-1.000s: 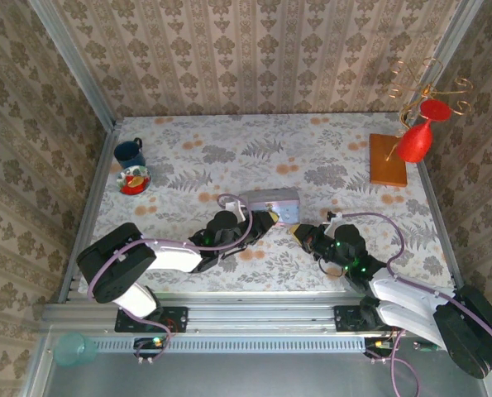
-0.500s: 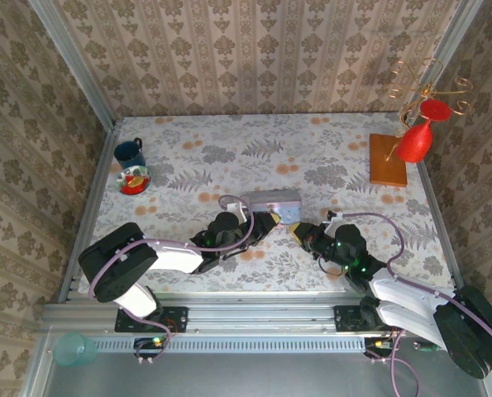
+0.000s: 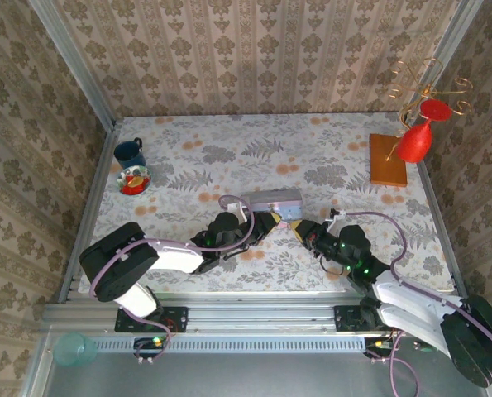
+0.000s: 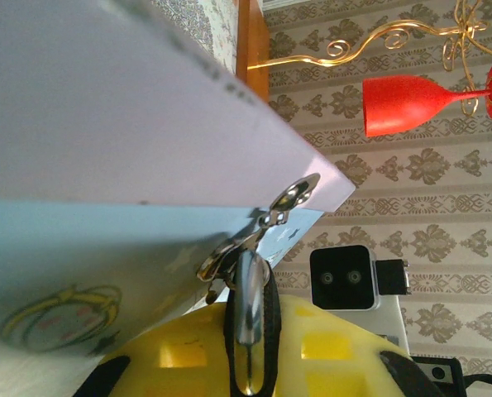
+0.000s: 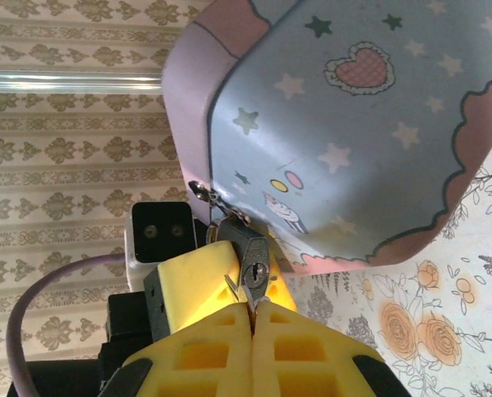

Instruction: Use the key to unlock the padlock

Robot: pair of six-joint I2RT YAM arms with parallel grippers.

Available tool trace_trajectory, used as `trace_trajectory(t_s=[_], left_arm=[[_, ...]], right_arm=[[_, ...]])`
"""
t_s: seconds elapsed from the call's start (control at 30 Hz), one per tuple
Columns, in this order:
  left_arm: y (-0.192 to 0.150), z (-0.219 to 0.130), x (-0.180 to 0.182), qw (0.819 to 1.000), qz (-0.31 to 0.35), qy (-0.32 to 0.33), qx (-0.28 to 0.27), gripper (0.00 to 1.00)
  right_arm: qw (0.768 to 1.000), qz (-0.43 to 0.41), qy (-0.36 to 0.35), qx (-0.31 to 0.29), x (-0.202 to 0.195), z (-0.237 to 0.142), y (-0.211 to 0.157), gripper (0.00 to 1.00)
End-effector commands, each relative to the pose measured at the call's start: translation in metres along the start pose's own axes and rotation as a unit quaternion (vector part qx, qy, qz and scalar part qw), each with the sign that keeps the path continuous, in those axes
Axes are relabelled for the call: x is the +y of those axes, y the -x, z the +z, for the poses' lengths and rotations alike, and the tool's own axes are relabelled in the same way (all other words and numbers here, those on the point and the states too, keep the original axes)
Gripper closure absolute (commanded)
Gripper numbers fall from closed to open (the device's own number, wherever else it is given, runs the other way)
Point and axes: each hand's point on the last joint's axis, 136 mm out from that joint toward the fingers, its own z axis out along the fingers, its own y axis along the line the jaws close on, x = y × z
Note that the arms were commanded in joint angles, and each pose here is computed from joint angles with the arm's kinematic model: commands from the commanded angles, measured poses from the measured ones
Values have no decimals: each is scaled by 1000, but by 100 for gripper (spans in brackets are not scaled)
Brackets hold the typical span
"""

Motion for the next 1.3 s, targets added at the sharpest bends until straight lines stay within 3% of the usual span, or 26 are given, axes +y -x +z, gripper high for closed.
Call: trace_trajectory(t_s=[0.0, 1.27], left_arm=[[7, 4, -34, 998, 2, -61, -10, 99], [7, 4, -42, 997, -6, -73, -14, 98]], right_arm=[[1000, 5, 13, -14, 9, -1, 6, 100], [999, 12, 0, -30, 7, 4, 7, 100]])
